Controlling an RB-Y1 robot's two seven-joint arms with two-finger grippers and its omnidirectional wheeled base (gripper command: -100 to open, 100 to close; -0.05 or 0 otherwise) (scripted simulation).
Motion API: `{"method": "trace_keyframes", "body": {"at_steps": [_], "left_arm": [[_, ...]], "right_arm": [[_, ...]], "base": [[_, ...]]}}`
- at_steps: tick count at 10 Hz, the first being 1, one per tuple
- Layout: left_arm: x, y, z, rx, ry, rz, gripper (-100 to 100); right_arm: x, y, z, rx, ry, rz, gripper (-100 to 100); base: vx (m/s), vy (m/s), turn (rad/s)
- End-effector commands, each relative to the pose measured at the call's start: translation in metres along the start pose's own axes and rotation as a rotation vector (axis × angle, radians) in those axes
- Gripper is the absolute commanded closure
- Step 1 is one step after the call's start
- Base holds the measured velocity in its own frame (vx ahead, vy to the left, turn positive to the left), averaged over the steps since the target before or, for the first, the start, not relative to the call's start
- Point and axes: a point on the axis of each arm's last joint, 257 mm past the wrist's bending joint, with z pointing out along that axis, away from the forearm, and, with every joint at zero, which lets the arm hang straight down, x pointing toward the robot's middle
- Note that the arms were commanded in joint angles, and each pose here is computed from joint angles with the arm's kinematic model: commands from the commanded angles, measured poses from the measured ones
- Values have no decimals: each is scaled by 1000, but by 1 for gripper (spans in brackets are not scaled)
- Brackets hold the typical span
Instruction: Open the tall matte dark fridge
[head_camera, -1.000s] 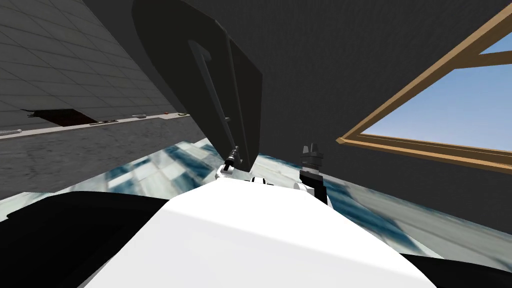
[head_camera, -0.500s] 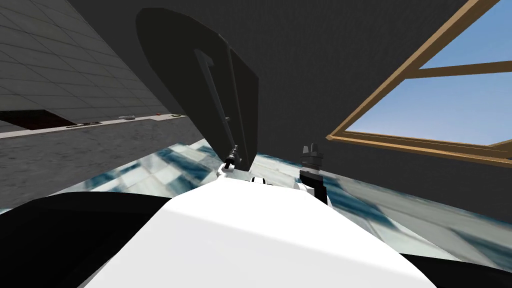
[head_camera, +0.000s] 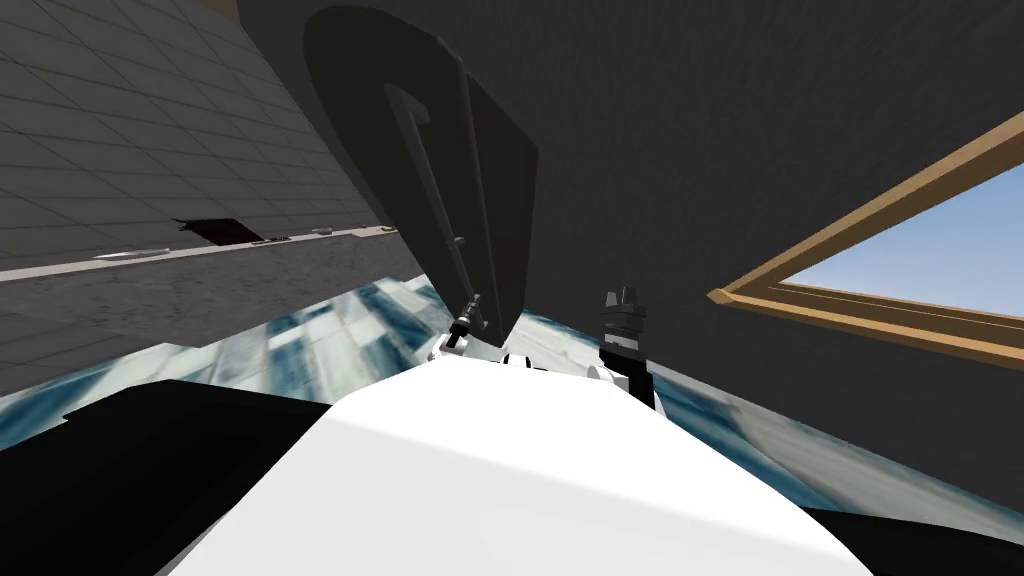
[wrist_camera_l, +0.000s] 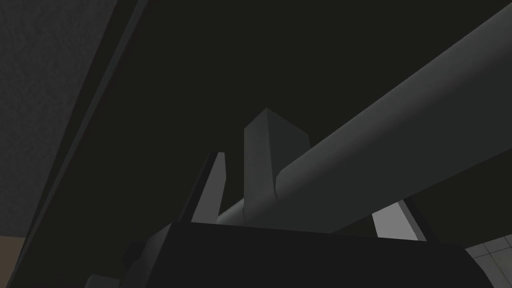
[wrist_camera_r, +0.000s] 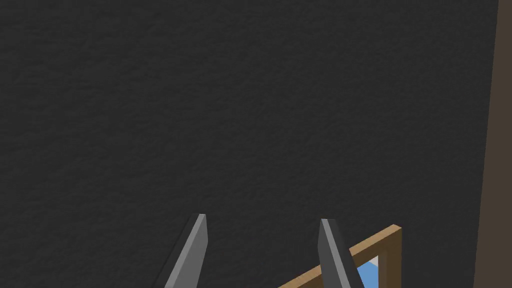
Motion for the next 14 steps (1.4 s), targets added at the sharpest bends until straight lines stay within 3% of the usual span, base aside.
{"method": "trace_keyframes", "body": {"at_steps": [1, 2, 3, 6, 7, 14], "left_arm": [[8, -9, -17, 35, 33, -2, 100], [17, -20, -27, 65, 59, -8, 100], [17, -19, -28, 63, 60, -8, 100], [42, -56, -61, 153, 134, -42, 100], [34, -52, -55, 142, 117, -17, 100], [57, -85, -81, 200, 175, -32, 100]], "right_arm": [[0, 0, 0, 0, 0, 0, 0], [0, 0, 0, 0, 0, 0, 0], [0, 0, 0, 0, 0, 0, 0], [0, 0, 0, 0, 0, 0, 0], [0, 0, 0, 0, 0, 0, 0], [0, 0, 0, -1, 1, 0, 0]], "base": [[125, -36, 105], [121, -28, 226], [86, -26, 126], [150, -41, 345], [79, -49, 73], [-138, 286, -252]]}}
